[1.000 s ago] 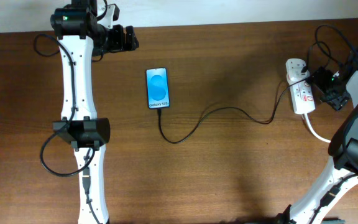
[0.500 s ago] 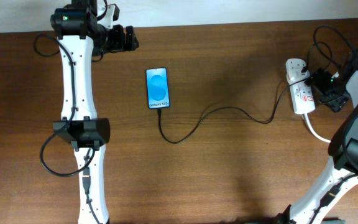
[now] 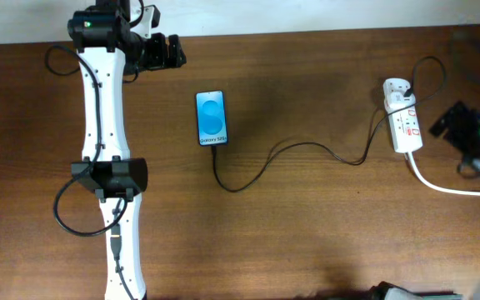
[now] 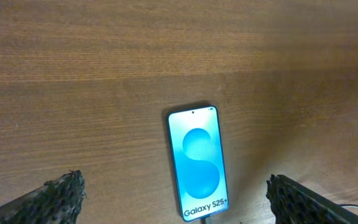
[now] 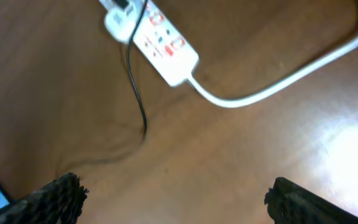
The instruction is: Plug charger to phone and switch on socket
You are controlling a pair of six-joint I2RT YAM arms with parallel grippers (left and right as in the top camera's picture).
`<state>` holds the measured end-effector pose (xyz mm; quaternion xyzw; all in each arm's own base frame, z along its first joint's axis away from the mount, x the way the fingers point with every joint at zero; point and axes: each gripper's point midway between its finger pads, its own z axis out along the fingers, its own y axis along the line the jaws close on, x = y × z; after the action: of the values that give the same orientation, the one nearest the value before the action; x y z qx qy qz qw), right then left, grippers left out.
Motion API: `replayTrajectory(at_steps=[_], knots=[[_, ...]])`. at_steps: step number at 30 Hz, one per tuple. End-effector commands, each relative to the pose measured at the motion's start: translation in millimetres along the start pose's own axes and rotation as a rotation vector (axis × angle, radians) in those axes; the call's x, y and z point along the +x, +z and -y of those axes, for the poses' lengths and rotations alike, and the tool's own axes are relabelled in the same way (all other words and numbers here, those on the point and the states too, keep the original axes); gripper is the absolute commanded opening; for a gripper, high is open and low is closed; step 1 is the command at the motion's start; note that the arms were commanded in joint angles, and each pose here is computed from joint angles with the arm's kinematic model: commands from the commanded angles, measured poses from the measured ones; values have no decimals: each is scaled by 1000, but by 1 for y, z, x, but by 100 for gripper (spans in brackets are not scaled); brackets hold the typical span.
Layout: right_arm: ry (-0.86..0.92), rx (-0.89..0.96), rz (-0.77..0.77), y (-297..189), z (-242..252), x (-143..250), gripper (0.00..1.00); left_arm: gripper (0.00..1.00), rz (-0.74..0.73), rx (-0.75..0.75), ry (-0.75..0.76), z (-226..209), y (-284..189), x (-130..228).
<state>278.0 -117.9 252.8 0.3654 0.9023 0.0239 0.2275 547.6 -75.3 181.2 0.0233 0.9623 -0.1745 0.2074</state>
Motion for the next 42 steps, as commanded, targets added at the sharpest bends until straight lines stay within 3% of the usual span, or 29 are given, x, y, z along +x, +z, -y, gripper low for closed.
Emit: replayTrajectory(at_steps=[1,3,5,14,19,22,25,32,35,37,42], knots=[[-49,-48,97,-36,3,45,98,99,15,-7,4,0,-7,-2],[-58,-127,35,-46,3,93,98,99,15,-8,3,-1,-7,-3],[-57,-148,1,-52,5,112,98,99,15,-7,4,0,-7,-3],[-51,-114,-56,-38,6,108,98,99,15,-7,4,0,-7,-2],[-217,-155,-64,-37,-6,119,98,99,15,-7,4,0,-7,-2],[-350,-304,162,-45,-30,124,98,99,15,-7,4,0,-7,-2],[-476,-365,389,-44,-18,142,98,99,15,-7,4,0,-7,-3],[-505,-502,779,4,-25,141,98,99,14,-7,5,0,-7,-2],[-532,-518,852,15,-33,132,98,100,15,-8,2,-1,-8,-3],[-652,-527,931,16,-45,133,98,99,15,-7,4,0,-7,-2],[-664,-572,1042,29,-58,133,98,99,15,-7,4,0,-7,-2]])
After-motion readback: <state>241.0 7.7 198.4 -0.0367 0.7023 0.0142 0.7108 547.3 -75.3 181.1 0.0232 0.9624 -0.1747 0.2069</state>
